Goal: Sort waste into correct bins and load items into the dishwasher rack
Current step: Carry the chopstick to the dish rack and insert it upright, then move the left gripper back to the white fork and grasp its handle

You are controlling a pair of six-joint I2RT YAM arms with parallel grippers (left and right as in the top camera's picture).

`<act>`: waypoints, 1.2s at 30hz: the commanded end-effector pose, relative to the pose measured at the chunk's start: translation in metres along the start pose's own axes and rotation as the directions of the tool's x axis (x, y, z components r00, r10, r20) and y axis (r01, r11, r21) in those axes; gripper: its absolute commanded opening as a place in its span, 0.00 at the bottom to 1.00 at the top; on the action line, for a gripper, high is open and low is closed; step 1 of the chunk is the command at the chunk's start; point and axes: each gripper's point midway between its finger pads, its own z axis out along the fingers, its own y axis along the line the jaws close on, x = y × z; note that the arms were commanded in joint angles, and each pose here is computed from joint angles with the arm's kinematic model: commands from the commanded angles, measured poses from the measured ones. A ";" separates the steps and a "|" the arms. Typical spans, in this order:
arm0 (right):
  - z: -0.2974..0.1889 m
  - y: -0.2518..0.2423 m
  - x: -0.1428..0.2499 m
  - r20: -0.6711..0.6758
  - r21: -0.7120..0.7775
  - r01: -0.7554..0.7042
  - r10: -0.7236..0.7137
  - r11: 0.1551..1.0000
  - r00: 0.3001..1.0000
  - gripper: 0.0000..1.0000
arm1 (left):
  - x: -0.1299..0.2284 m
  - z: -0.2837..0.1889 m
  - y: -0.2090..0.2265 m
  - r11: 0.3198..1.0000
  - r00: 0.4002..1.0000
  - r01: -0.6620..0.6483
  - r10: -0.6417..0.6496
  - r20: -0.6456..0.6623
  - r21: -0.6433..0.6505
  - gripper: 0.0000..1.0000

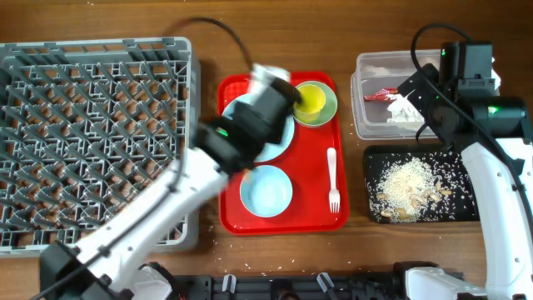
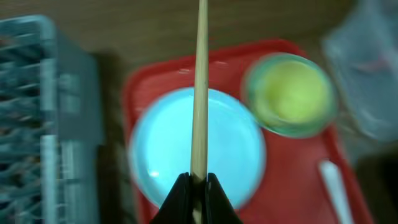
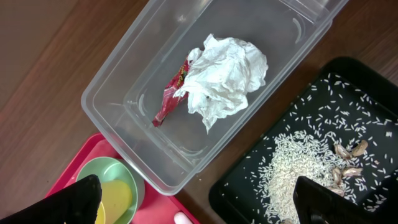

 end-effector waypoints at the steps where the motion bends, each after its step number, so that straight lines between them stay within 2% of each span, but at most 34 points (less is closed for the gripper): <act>1: -0.008 -0.001 -0.008 0.035 -0.005 -0.015 0.015 1.000 0.999 1.00 | -0.014 0.015 0.073 0.992 0.992 0.124 -0.125 -0.034 -0.031 0.04; 3: -0.008 -0.001 -0.008 0.035 -0.004 -0.015 0.015 1.000 0.999 1.00 | -0.015 0.026 0.114 0.978 0.977 0.203 -0.206 -0.055 -0.051 0.04; 5: -0.008 -0.001 -0.008 0.035 -0.004 -0.015 0.015 1.000 0.999 1.00 | -0.014 0.033 0.145 0.973 0.970 0.229 -0.228 -0.080 0.009 0.04; 9: -0.008 -0.001 -0.008 0.035 -0.005 -0.014 0.014 1.000 0.999 1.00 | -0.012 0.037 0.169 0.942 0.962 0.270 -0.253 -0.105 0.197 0.04; 11: -0.008 -0.001 -0.008 0.035 -0.005 -0.015 0.015 1.000 0.999 1.00 | -0.008 0.040 0.176 0.934 0.960 0.275 -0.255 -0.115 0.227 0.04; 14: -0.008 -0.001 -0.008 0.035 -0.005 -0.015 0.015 1.000 0.999 1.00 | 0.003 0.057 0.185 0.951 0.973 0.211 -0.183 -0.139 0.225 0.04; 21: -0.008 -0.001 -0.008 0.035 -0.004 -0.015 0.015 1.000 0.999 1.00 | 0.025 0.104 0.191 0.949 0.955 0.242 -0.195 -0.225 0.204 0.04; 25: -0.008 -0.001 -0.008 0.035 -0.005 -0.014 0.014 1.000 0.999 1.00 | 0.032 0.123 0.206 0.939 0.921 0.332 -0.301 -0.247 0.093 0.04; 27: -0.008 -0.001 -0.008 0.035 -0.004 -0.015 0.015 1.000 0.999 1.00 | 0.031 0.123 0.207 0.938 0.921 0.334 -0.304 -0.243 0.090 0.05; 29: -0.008 -0.001 -0.008 0.035 -0.004 -0.015 0.015 1.000 0.999 1.00 | 0.032 0.123 0.207 0.938 0.921 0.334 -0.304 -0.244 0.090 0.19; 30: -0.008 -0.001 -0.008 0.035 -0.004 -0.015 0.015 1.000 0.999 1.00 | 0.032 0.123 0.207 0.938 0.921 0.334 -0.304 -0.244 0.090 0.32; 31: -0.008 -0.001 -0.008 0.035 -0.005 -0.015 0.015 1.000 0.999 1.00 | 0.032 0.123 0.207 0.938 0.921 0.334 -0.304 -0.244 0.090 0.57; 36: -0.008 -0.001 -0.008 0.035 -0.005 -0.015 0.015 1.000 0.999 1.00 | 0.020 0.111 0.208 0.914 0.902 0.399 -0.376 -0.214 0.079 0.60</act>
